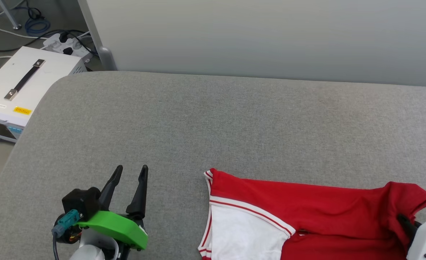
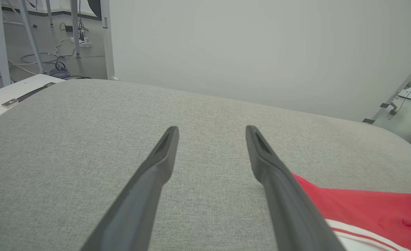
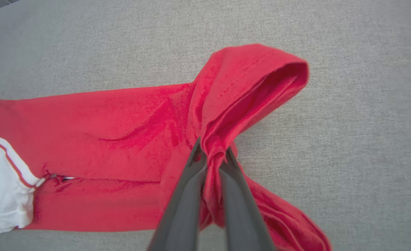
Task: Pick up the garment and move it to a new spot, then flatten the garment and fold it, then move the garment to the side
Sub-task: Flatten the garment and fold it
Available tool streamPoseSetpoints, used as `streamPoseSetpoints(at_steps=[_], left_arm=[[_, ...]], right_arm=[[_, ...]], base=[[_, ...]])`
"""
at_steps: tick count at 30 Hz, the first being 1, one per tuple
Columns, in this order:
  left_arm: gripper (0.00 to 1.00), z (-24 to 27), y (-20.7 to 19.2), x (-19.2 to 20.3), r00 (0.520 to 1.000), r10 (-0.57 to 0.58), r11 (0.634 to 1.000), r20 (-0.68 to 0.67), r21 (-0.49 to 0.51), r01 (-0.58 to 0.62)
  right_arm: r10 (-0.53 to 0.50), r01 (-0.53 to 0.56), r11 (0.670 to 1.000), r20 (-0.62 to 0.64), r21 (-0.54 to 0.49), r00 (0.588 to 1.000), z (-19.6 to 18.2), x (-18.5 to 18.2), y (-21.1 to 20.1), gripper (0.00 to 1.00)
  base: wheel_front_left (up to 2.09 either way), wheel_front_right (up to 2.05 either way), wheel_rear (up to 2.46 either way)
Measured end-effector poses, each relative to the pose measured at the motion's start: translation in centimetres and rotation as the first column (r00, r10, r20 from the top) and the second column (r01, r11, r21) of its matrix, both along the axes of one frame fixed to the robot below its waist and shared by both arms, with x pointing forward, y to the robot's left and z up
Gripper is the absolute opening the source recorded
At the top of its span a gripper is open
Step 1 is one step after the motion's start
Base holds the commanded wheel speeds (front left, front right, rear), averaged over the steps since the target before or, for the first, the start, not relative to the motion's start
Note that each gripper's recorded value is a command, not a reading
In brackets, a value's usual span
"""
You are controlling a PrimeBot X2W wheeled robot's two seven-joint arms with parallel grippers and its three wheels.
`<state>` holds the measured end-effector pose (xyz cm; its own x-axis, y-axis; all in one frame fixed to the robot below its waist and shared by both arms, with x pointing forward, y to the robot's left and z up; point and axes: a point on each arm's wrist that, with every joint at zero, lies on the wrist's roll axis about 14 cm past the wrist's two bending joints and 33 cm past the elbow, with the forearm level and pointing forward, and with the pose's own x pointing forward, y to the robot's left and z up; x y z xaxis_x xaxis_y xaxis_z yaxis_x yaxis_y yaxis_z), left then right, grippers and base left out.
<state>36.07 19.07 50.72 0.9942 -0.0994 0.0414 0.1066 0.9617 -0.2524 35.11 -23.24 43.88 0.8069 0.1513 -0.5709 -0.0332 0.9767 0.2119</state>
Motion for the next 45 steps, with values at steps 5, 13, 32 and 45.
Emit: streamPoseSetpoints(at_steps=[5,13,32,45], left_arm=[[1.0,0.1,0.0,-0.3,1.0,0.002,1.0,0.004,-0.007,-0.002],[1.0,0.1,0.9,-1.0,0.999,0.039,0.999,0.008,-0.024,-0.039],[1.0,-0.3,3.1,-2.4,0.995,0.098,0.995,0.0,-0.015,-0.098],[1.0,-0.7,3.9,-2.9,0.992,0.126,0.992,-0.015,-0.013,-0.126]], right_arm=[[0.075,-0.076,0.995,0.015,0.071,0.997,1.1,-0.3,4.3,0.0],[0.171,-0.173,0.955,0.029,0.242,0.985,2.6,-1.0,11.8,0.0],[0.378,-0.343,0.756,0.056,0.558,0.924,2.1,-1.5,24.3,0.0],[0.454,-0.387,0.735,0.02,0.558,0.891,0.2,-1.5,27.9,1.0]], base=[[0.0,0.0,0.0],[0.0,0.0,0.0],[0.0,0.0,0.0],[0.0,0.0,0.0]])
